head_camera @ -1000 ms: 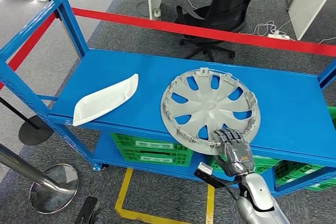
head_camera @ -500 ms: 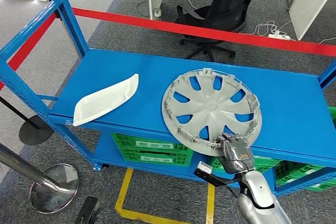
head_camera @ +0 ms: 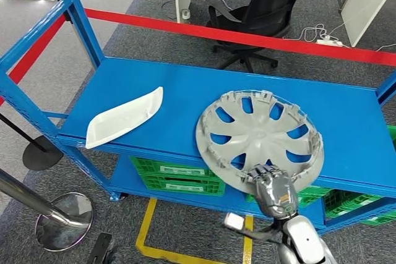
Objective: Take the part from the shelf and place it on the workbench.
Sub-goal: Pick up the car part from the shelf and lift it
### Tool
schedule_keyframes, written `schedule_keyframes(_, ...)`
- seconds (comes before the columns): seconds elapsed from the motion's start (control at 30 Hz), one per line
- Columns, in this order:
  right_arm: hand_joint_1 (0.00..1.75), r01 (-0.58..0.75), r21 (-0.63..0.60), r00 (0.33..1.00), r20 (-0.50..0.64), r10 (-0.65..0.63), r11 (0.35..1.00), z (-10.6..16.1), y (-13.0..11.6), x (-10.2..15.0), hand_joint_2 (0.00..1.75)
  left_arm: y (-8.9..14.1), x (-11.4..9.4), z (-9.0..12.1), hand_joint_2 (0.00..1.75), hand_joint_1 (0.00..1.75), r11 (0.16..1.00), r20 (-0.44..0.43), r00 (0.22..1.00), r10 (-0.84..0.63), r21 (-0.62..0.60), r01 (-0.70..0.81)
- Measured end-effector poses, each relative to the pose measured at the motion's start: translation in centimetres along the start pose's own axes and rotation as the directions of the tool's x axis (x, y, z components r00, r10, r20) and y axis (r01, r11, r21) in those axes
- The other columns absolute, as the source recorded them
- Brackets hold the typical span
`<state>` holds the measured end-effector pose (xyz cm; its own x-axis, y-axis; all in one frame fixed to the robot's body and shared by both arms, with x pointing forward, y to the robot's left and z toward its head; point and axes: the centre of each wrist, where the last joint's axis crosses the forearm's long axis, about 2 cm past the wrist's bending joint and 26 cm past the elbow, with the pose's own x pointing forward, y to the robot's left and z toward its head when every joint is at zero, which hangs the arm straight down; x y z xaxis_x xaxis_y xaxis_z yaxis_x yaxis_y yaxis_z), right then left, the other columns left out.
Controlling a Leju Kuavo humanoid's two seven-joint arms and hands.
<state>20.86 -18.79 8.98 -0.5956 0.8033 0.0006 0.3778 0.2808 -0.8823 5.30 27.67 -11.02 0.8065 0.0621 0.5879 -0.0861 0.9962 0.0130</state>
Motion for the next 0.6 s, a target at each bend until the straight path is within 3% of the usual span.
schedule_keyframes(0.07, 1.75, -0.041, -0.108, 0.998, 0.043, 0.046, 0.993, -1.2, -2.3, 1.4, 1.75, 0.1, -0.3, 0.2, 1.75, 0.0, 1.0, 0.011, 1.0, 0.012, 0.003, -0.012)
schedule_keyframes(0.2, 1.75, -0.068, -0.296, 0.997, 0.026, 0.079, 0.953, -3.3, -6.0, 2.5, 1.75, 0.1, -0.6, 0.3, 1.75, 0.0, 1.0, 0.016, 1.0, 0.023, 0.005, -0.023)
schedule_keyframes(0.6, 1.75, -0.068, -0.506, 0.989, 0.081, 0.126, 0.86, -5.3, -11.3, 3.2, 1.75, 0.3, -0.9, 0.5, 1.75, 0.0, 0.999, 0.024, 0.999, 0.046, 0.015, -0.046)
